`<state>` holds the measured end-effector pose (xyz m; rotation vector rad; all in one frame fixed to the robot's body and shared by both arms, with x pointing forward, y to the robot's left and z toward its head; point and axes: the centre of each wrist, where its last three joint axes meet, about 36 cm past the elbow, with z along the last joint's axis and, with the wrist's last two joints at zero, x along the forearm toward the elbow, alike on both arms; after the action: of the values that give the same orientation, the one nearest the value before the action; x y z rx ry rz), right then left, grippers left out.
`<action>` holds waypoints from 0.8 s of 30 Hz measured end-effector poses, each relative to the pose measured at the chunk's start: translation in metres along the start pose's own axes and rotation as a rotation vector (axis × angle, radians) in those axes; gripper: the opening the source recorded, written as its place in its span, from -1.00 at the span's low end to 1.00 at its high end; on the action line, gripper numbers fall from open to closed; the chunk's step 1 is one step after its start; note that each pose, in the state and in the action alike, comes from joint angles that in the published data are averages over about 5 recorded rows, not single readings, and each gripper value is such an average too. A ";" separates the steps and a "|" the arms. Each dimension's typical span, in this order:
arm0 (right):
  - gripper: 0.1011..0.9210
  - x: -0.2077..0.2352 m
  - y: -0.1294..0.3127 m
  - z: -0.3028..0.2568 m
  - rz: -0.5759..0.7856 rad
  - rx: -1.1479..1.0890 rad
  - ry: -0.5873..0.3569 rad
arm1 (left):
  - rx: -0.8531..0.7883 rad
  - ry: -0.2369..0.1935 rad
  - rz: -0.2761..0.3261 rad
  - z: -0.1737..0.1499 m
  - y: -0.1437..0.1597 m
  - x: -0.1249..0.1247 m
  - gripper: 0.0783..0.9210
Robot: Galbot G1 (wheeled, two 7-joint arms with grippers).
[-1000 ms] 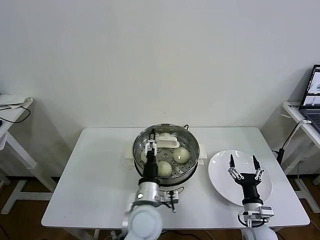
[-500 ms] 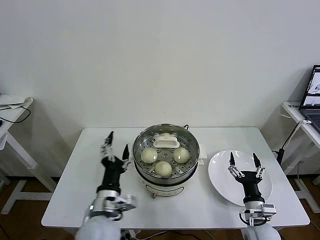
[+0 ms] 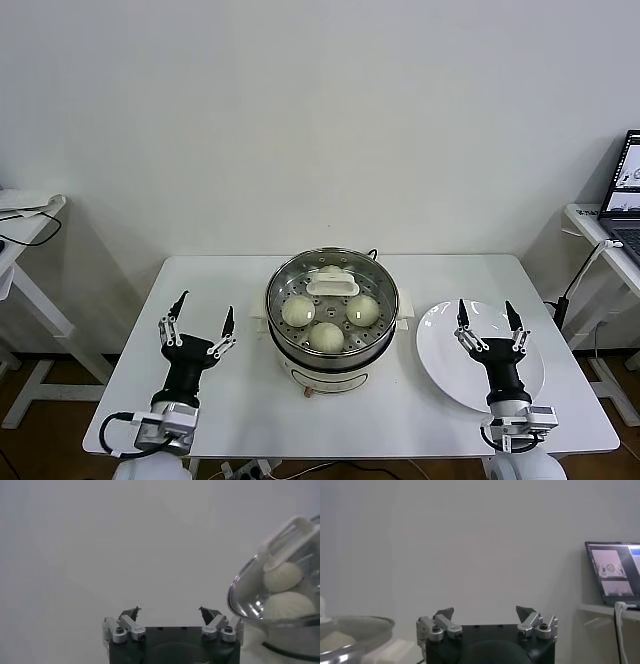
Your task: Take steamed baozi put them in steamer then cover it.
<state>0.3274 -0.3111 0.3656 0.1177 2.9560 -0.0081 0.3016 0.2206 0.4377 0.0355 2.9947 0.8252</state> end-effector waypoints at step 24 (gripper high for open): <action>0.76 0.009 0.005 -0.012 0.009 0.004 0.019 | 0.171 -0.026 0.009 0.031 -0.002 0.020 0.77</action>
<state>0.3173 -0.3050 0.3755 0.1328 2.9742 -0.0121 0.2833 0.2350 0.4093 0.0643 3.0336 0.5629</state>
